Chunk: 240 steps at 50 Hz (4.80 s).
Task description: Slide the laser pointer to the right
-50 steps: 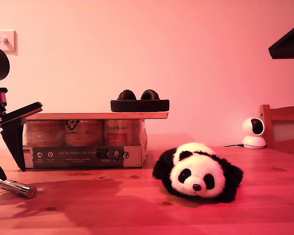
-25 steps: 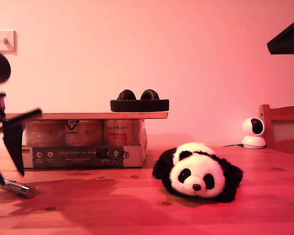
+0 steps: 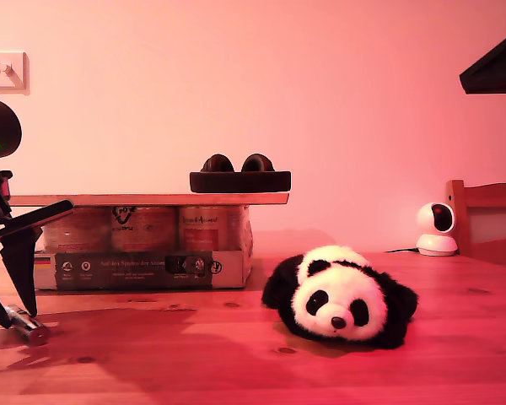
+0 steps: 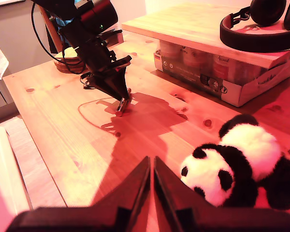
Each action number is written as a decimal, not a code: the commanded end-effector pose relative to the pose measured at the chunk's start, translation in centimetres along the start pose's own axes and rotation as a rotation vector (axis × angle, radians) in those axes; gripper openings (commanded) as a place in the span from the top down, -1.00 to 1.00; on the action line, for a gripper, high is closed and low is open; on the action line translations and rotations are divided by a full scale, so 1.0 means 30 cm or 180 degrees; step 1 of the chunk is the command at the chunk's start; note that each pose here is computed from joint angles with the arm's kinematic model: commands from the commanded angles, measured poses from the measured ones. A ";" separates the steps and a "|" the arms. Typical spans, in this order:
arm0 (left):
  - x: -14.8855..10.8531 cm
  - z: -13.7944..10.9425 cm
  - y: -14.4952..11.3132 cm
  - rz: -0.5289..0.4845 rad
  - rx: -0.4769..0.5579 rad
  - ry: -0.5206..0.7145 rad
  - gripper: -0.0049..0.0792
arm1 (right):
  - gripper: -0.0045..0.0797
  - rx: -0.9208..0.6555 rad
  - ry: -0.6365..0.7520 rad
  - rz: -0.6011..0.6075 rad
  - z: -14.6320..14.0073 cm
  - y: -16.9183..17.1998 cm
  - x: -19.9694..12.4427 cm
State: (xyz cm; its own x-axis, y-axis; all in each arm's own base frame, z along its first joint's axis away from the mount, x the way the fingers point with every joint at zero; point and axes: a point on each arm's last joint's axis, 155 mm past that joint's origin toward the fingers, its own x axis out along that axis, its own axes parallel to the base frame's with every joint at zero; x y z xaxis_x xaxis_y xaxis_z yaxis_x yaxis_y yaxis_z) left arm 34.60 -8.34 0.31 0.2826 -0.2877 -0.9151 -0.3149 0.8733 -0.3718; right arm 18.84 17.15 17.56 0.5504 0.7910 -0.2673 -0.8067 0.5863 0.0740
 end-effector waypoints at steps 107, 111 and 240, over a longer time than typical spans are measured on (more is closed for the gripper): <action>0.170 -0.245 -0.533 -0.0570 0.1232 0.0453 0.47 | 0.92 -0.0021 0.0000 0.0015 -0.003 0.002 0.004; 0.169 -0.254 -0.552 -0.0626 0.1247 0.0452 0.47 | 0.92 -0.0021 -0.0001 0.0015 -0.003 0.002 0.004; -0.473 -0.148 -0.384 -0.0917 0.2809 -0.1981 0.94 | 0.92 0.0242 -0.0121 -0.0894 0.028 -0.173 -0.021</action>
State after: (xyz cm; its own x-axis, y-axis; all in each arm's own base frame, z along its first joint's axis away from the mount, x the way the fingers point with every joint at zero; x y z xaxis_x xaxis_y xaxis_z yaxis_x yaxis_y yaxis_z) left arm 30.53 -16.73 18.05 0.7192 -0.5108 -0.4710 0.5383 0.8382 -0.0870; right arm 22.54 14.04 18.31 0.7440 0.6197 -0.2499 -0.6242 0.7780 0.0708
